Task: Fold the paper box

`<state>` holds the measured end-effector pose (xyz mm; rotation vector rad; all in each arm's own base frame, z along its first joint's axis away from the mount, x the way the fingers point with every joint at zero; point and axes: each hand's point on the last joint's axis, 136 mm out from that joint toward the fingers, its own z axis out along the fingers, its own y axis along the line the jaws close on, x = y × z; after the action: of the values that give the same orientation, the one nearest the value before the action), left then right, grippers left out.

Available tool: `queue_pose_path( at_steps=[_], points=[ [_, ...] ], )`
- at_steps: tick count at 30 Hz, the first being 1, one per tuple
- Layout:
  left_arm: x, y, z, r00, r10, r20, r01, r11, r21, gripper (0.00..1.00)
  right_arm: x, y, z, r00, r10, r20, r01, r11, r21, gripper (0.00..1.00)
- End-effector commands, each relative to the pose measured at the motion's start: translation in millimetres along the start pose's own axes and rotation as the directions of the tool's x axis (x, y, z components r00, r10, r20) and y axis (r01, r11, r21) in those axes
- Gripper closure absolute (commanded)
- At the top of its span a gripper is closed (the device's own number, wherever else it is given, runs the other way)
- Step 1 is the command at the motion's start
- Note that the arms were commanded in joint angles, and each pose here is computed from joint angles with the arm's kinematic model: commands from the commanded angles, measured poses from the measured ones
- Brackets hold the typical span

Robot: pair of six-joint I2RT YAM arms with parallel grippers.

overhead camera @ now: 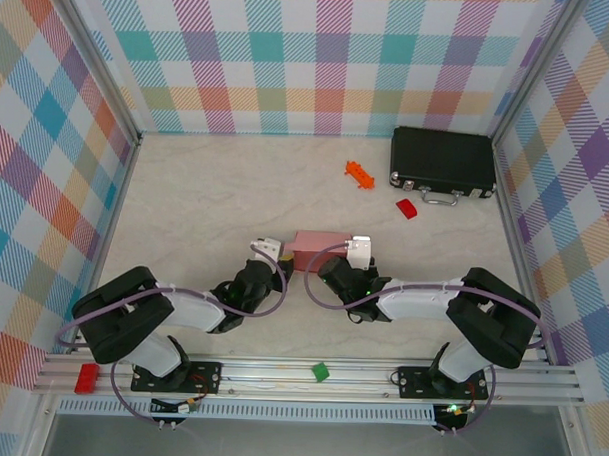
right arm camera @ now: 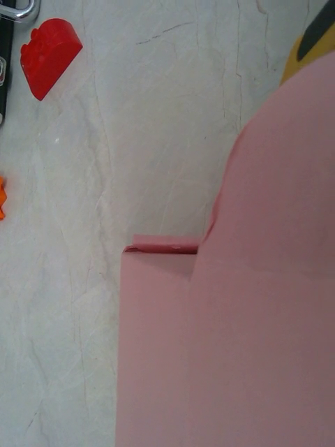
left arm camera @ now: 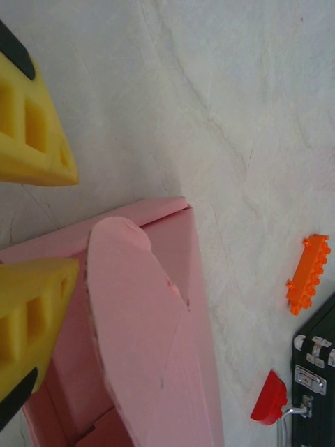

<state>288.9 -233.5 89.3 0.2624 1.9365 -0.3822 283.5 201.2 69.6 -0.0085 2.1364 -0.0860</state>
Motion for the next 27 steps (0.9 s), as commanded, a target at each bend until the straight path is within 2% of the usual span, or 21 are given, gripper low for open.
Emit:
queue_pose_path(
  at_steps=[1, 7, 10, 15, 21, 27],
  points=[
    [-1, -1, -8, 1.0, -0.003, 0.005, 0.003, 1.0, 0.004, 0.65, -1, -8, -7, 1.0, -0.006, 0.01, 0.006, 1.0, 0.02, 0.56],
    [-2, 2, -14, 1.0, 0.007, 0.005, -0.007, 1.0, 0.0, 0.61, -1, -14, -13, 1.0, -0.014, 0.01, 0.014, 1.0, 0.017, 0.48],
    [0, 2, -16, 1.0, 0.012, -0.003, -0.012, 1.0, 0.009, 0.51, -1, -15, -15, 0.999, -0.037, 0.004, 0.037, 0.999, 0.016, 0.45],
    [4, 4, -23, 1.0, 0.02, -0.016, -0.02, 1.0, 0.02, 0.45, 3, -14, -19, 0.996, -0.084, -0.016, 0.084, 0.996, -0.003, 0.39],
    [9, 7, -35, 0.998, 0.023, -0.055, -0.021, 0.999, 0.03, 0.41, 13, -7, -25, 0.99, -0.128, -0.064, 0.123, 0.988, -0.089, 0.35],
    [9, 18, -52, 0.998, -0.006, -0.069, 0.007, 1.0, 0.008, 0.36, 24, -20, -33, 0.986, -0.131, -0.108, 0.12, 0.987, -0.103, 0.33]
  ],
)
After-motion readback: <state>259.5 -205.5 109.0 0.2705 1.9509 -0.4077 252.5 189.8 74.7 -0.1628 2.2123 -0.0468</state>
